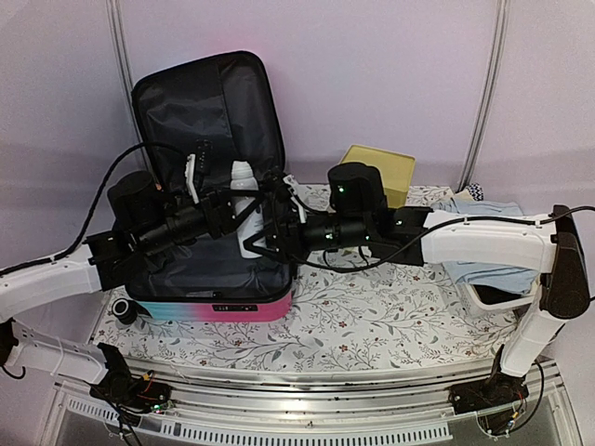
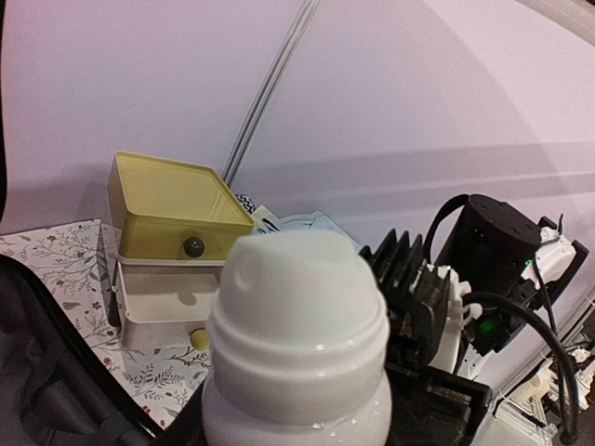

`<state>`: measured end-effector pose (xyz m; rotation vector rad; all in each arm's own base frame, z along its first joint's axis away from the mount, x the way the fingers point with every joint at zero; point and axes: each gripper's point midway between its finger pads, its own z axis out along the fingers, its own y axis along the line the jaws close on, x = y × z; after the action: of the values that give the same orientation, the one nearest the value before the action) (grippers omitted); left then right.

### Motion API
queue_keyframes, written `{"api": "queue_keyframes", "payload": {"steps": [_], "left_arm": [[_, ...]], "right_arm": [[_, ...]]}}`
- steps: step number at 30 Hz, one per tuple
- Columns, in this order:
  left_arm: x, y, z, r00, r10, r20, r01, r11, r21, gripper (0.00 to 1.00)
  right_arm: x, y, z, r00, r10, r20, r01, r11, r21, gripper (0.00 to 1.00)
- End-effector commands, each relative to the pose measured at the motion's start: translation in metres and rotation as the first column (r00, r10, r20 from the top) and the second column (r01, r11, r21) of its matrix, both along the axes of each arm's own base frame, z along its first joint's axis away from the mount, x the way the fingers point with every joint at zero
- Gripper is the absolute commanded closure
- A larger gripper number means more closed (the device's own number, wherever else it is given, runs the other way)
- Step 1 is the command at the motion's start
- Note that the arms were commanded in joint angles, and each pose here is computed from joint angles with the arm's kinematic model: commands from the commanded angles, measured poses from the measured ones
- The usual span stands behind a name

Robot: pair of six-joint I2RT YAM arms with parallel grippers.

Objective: Open, take out, and arrange the luggage
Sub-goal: Pass from the left arm to the right

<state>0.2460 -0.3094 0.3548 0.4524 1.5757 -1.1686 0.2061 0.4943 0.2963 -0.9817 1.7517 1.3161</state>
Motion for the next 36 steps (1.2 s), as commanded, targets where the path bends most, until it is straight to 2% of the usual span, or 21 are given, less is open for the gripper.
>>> {"api": "queue_keyframes", "payload": {"steps": [1, 2, 8, 13, 18, 24, 28, 32, 36], "left_arm": [[-0.008, -0.001, 0.018, 0.999, -0.010, 0.051, 0.014, 0.997, -0.074, 0.71], [-0.007, -0.001, 0.017, 0.999, -0.008, 0.050, 0.012, 0.997, -0.075, 0.68], [-0.010, 0.004, 0.016, 0.997, 0.001, 0.071, 0.005, 0.997, -0.083, 0.27], [-0.009, 0.009, 0.014, 0.998, 0.029, 0.056, -0.024, 0.996, -0.081, 0.04], [-0.003, 0.016, 0.011, 0.996, 0.083, 0.029, -0.081, 0.995, -0.065, 0.02], [-0.001, 0.027, 0.015, 0.991, 0.134, 0.023, -0.133, 0.990, -0.041, 0.02], [-0.003, 0.032, 0.021, 0.988, 0.149, 0.030, -0.149, 0.989, -0.021, 0.02], [-0.006, 0.033, 0.022, 0.988, 0.143, 0.051, -0.143, 0.990, 0.009, 0.02], [-0.008, 0.035, 0.022, 0.988, 0.141, 0.066, -0.143, 0.989, 0.032, 0.02]], "right_arm": [[0.000, 0.002, 0.011, 1.000, 0.004, 0.009, -0.005, 0.998, 0.055, 0.64], [0.001, 0.000, 0.009, 1.000, -0.008, 0.012, 0.007, 0.999, 0.051, 0.65], [0.013, -0.017, 0.005, 0.992, -0.108, 0.066, 0.108, 0.994, 0.002, 0.75], [0.028, -0.034, 0.000, 0.974, -0.192, 0.121, 0.201, 0.978, -0.062, 0.77], [0.043, -0.054, -0.005, 0.943, -0.272, 0.190, 0.299, 0.946, -0.128, 0.79], [0.066, -0.093, -0.015, 0.860, -0.369, 0.352, 0.466, 0.849, -0.248, 0.80], [0.082, -0.126, -0.032, 0.782, -0.365, 0.505, 0.577, 0.731, -0.364, 0.80], [0.100, -0.159, -0.049, 0.693, -0.346, 0.632, 0.692, 0.566, -0.449, 0.80], [0.113, -0.183, -0.064, 0.637, -0.289, 0.714, 0.754, 0.426, -0.500, 0.80]]}}
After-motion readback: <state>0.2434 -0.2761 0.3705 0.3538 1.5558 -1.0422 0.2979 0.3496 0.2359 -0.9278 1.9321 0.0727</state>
